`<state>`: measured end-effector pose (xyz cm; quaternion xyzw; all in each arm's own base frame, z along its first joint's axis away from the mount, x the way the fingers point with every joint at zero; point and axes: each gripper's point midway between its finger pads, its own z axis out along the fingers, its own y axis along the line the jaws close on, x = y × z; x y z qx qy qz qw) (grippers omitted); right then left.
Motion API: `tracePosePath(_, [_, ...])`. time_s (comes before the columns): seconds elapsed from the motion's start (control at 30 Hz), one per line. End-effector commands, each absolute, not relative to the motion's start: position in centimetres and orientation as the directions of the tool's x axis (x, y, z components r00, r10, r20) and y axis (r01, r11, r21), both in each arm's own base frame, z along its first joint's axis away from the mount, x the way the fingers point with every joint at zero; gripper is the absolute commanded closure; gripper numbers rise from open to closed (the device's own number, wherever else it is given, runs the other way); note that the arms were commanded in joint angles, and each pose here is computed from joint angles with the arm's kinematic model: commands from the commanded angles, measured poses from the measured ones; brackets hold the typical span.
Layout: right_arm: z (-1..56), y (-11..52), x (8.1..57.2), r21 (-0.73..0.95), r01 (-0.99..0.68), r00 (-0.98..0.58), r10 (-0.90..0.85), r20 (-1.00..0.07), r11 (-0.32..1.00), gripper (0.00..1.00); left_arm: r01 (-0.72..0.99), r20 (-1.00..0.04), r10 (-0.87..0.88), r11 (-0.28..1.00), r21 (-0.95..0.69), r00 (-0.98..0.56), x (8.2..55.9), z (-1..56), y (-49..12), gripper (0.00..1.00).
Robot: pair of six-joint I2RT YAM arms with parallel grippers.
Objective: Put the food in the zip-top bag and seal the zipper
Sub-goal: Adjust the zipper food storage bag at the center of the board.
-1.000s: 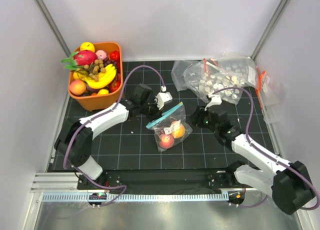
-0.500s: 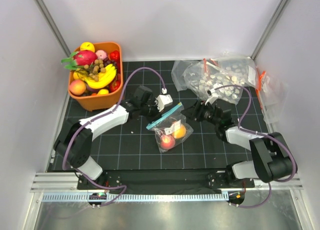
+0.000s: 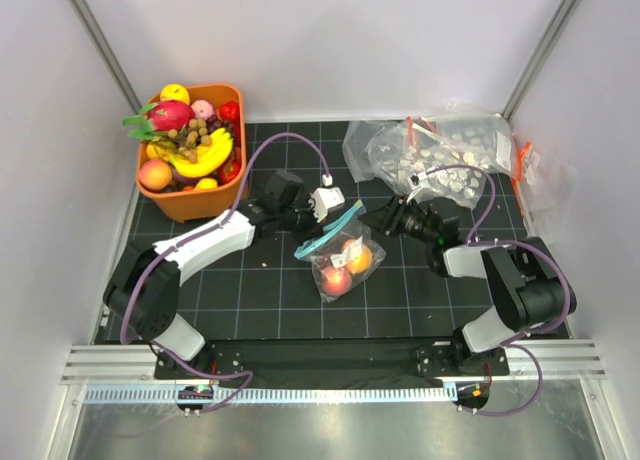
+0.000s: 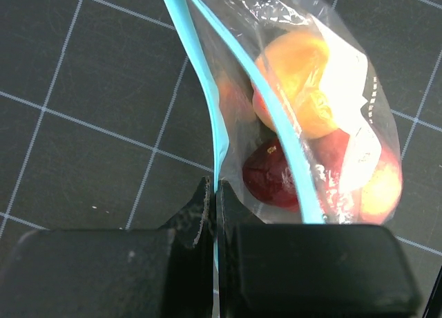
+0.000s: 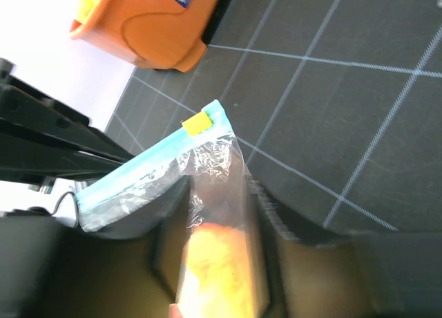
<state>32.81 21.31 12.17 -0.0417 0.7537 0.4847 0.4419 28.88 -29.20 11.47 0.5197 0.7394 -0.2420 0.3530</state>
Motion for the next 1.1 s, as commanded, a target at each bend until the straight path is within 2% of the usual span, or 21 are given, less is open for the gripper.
tracePosePath(0.0, [15.6, 21.8, 33.0, 0.653, -0.593, -0.526, 0.387, -0.757, 0.471, 0.61, 0.946, -0.817, 0.560, 0.320, 0.060, -0.138, 29.3, 13.7, -30.0, 1.00])
tracePosePath(0.07, [15.9, 21.9, 32.9, 0.650, -0.601, -0.523, 0.386, -0.760, 0.465, 0.71, 0.946, -0.818, 0.559, 0.319, 0.060, -0.136, 29.3, 13.7, -30.1, 1.00])
tracePosePath(0.1, [16.4, 21.8, 32.9, 0.647, -0.605, -0.516, 0.391, -0.762, 0.464, 0.84, 0.944, -0.819, 0.557, 0.324, 0.060, -0.139, 29.4, 13.8, -30.1, 0.98])
tracePosePath(0.17, [16.3, 21.7, 32.5, 0.651, -0.599, -0.523, 0.388, -0.759, 0.466, 0.97, 0.940, -0.819, 0.554, 0.335, 0.057, -0.148, 29.5, 13.9, -30.0, 0.92])
tracePosePath(0.2, [16.6, 21.6, 32.4, 0.648, -0.598, -0.515, 0.393, -0.762, 0.471, 0.99, 0.930, -0.819, 0.549, 0.364, 0.054, -0.168, 29.8, 14.1, -30.0, 0.83])
tracePosePath(0.27, [16.9, 21.1, 31.9, 0.642, -0.584, -0.499, 0.404, -0.767, 0.497, 0.99, 0.911, -0.820, 0.536, 0.410, 0.048, -0.198, 30.3, 14.4, -29.8, 0.77])
tracePosePath(0.4, [16.2, 20.9, 30.2, 0.601, -0.560, -0.496, 0.351, -0.794, 0.570, 0.99, 0.791, -0.833, 0.450, 0.611, 0.024, -0.323, 32.4, 15.8, -28.6, 0.63])
tracePosePath(0.47, [16.9, 21.3, 29.0, 0.546, -0.595, -0.455, 0.313, -0.834, 0.590, 0.99, 0.748, -0.849, 0.404, 0.664, 0.017, -0.340, 32.9, 16.8, -28.1, 0.55])
tracePosePath(0.53, [16.7, 21.0, 28.1, 0.523, -0.586, -0.446, 0.292, -0.846, 0.619, 0.99, 0.682, -0.887, 0.322, 0.731, 0.011, -0.332, 33.4, 19.0, -27.2, 0.34])
tracePosePath(0.6, [16.4, 21.2, 27.3, 0.518, -0.589, -0.452, 0.278, -0.848, 0.621, 0.99, 0.622, -0.925, 0.230, 0.783, -0.009, -0.302, 33.3, 21.9, -26.0, 0.01])
tracePosePath(0.7, [16.2, 21.0, 26.4, 0.516, -0.592, -0.453, 0.273, -0.848, 0.620, 0.99, 0.530, -0.958, 0.118, 0.847, -0.040, -0.261, 33.3, 24.2, -24.0, 0.00])
tracePosePath(0.73, [16.1, 20.8, 26.3, 0.515, -0.587, -0.451, 0.276, -0.849, 0.625, 0.99, 0.463, -0.973, 0.026, 0.882, -0.086, -0.229, 33.1, 25.7, -22.6, 0.00])
tracePosePath(0.83, [15.7, 20.8, 25.5, 0.516, -0.584, -0.460, 0.268, -0.846, 0.626, 0.99, 0.402, -0.977, -0.147, 0.894, -0.199, -0.158, 31.9, 28.1, -20.7, 0.00])
tracePosePath(0.93, [15.9, 21.1, 24.8, 0.511, -0.600, -0.454, 0.264, -0.851, 0.615, 0.99, 0.650, -0.970, -0.141, 0.722, -0.237, -0.198, 28.2, 29.3, -24.3, 0.01])
tracePosePath(0.97, [15.7, 21.2, 24.5, 0.510, -0.606, -0.456, 0.259, -0.851, 0.610, 0.99, 0.781, -0.971, -0.112, 0.577, -0.238, -0.213, 25.8, 31.3, -26.7, 0.01])
tracePosePath(1.07, [16.0, 21.7, 23.8, 0.499, -0.629, -0.448, 0.246, -0.860, 0.596, 0.99, 0.815, -0.932, 0.029, 0.496, -0.300, -0.361, 24.3, 28.9, -28.8, 0.00])
